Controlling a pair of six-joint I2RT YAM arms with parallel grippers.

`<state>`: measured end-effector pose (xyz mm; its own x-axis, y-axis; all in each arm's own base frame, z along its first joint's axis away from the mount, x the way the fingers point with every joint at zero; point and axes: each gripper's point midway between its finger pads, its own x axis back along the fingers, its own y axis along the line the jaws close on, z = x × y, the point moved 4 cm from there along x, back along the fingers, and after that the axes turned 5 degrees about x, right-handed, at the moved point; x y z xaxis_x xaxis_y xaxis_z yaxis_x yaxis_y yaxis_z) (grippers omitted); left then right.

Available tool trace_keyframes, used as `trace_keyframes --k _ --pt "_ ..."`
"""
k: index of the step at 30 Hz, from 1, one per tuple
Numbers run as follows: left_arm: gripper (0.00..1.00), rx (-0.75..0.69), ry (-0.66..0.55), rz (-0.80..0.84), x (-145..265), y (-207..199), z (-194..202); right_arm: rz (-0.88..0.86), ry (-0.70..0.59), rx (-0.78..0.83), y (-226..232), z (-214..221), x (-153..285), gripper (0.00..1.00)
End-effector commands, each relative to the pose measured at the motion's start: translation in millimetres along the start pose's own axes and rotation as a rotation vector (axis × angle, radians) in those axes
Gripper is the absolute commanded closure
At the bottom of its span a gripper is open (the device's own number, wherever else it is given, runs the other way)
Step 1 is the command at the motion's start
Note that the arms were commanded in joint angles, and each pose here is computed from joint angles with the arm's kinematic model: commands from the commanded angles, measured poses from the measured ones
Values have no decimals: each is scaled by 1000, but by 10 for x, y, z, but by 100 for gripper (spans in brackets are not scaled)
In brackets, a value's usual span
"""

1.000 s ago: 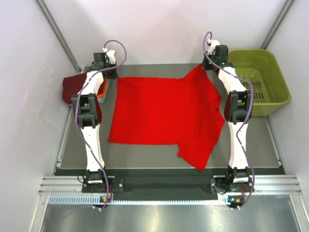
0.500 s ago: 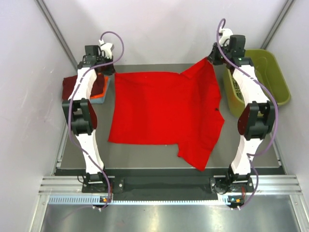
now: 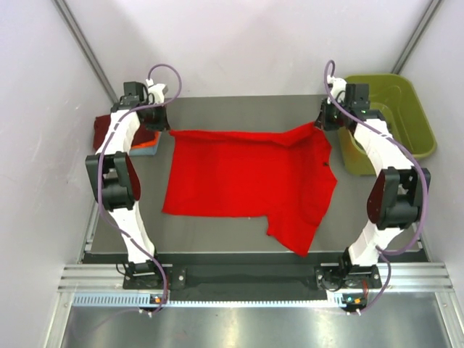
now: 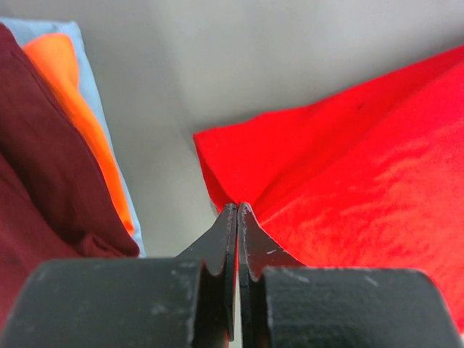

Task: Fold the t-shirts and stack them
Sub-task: Fold the tshirt

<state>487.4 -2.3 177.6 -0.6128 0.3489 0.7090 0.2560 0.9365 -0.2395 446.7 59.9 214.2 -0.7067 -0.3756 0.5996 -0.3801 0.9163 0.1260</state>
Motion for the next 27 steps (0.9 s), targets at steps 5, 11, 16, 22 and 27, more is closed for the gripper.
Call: trace_keyframes --k 5,11,16,22,27 --pt "100 -38 -57 37 423 -182 -118 44 -86 22 -88 -86 479 100" --pt "100 -33 -31 39 451 -199 -36 42 -75 -1 -45 9 637 100" --pt "100 -23 -6 40 455 -196 59 34 -67 -19 43 126 761 100" --pt "100 11 55 52 415 -207 289 20 -48 -52 125 287 812 100" --pt "100 56 95 55 377 -218 490 7 -5 -80 145 519 745 100"
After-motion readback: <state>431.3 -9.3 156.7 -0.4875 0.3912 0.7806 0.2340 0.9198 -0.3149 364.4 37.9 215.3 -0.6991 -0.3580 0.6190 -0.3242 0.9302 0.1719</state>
